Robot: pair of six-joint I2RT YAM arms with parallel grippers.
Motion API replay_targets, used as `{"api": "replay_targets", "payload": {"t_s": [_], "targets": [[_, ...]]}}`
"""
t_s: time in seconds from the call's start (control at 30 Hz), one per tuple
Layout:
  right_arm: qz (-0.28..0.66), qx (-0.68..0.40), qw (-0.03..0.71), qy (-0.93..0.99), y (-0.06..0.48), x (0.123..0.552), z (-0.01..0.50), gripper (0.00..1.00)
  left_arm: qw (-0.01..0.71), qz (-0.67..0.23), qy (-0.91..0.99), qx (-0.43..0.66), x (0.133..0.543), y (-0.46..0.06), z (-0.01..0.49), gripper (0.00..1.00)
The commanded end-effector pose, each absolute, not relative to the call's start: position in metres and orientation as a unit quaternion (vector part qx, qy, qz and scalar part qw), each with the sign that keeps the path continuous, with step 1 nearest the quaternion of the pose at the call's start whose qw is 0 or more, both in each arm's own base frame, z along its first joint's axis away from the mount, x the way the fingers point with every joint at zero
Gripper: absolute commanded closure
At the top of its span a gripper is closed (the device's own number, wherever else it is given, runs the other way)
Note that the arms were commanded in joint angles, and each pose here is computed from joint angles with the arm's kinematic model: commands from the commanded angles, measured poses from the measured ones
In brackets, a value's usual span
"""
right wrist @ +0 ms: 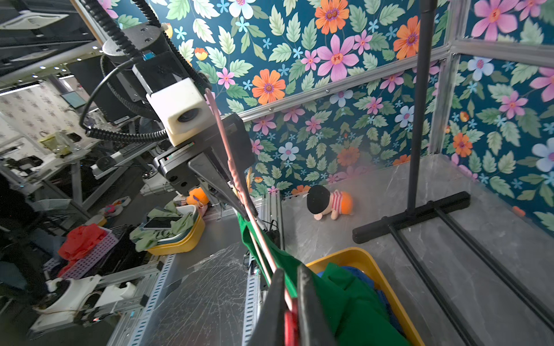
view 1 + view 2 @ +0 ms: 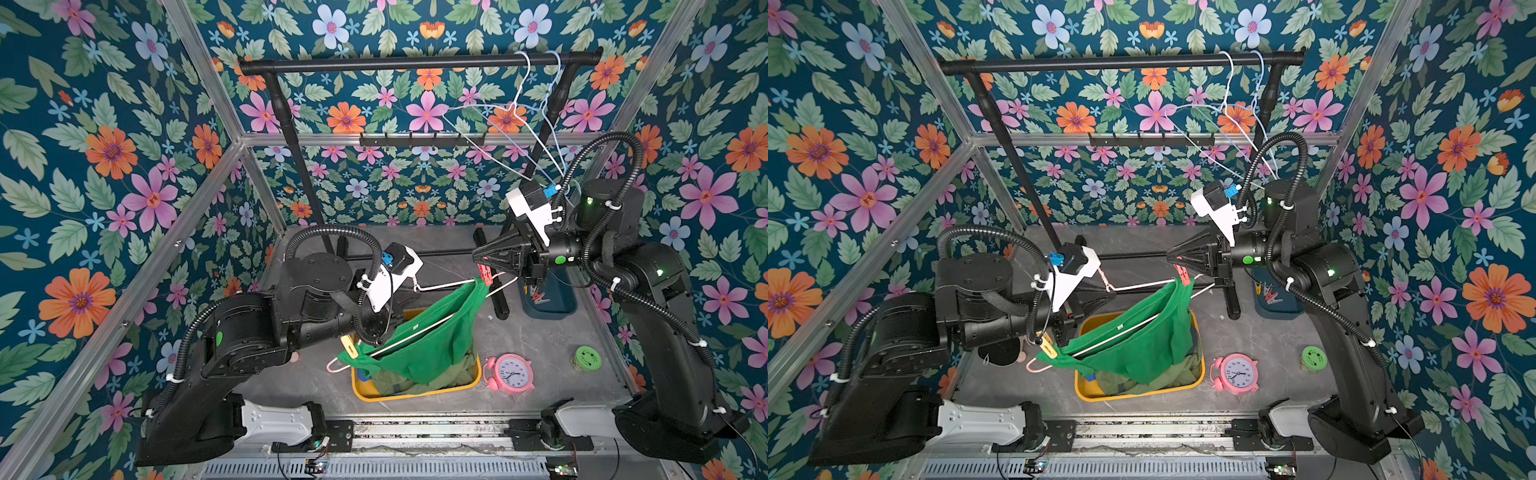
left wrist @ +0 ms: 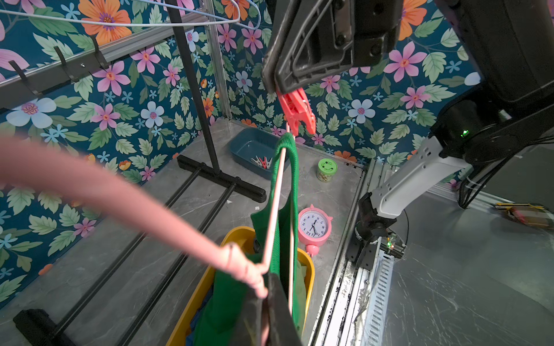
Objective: Remove the clothespins securing tank tops to the hanger
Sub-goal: Remove the clothespin from the hanger, then place the clothespin in the storage box.
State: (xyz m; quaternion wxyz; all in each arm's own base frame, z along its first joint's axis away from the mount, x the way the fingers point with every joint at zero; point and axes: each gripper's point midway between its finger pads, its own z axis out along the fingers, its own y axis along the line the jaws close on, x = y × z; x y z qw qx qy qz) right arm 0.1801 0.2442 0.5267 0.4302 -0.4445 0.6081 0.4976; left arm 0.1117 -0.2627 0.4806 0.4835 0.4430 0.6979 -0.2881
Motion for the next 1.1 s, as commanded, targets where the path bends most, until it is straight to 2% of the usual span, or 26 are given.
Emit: {"api": "replay_targets", "payload": {"t_s": [0.0,0.4,0.77,1.07], "targets": [[0.467,-0.420,0.478,0.615,0.241,0.197,0.537,1.00,0.492,-0.298,0.693,0.436,0.113,-0.267,0.487,1.00],[0.349,-0.286,0.573,0.684,0.195,0.241,0.532,1.00,0.507,-0.293,0.687,0.431,0.117,-0.268,0.490,1.00],[0.207,-0.138,0.563,0.788,0.128,0.268,0.467,1.00,0.529,-0.285,0.683,0.416,0.123,-0.263,0.498,1.00],[0.115,-0.049,0.545,0.829,0.078,0.268,0.427,1.00,0.519,-0.281,0.685,0.427,0.122,-0.269,0.489,1.00]]}}
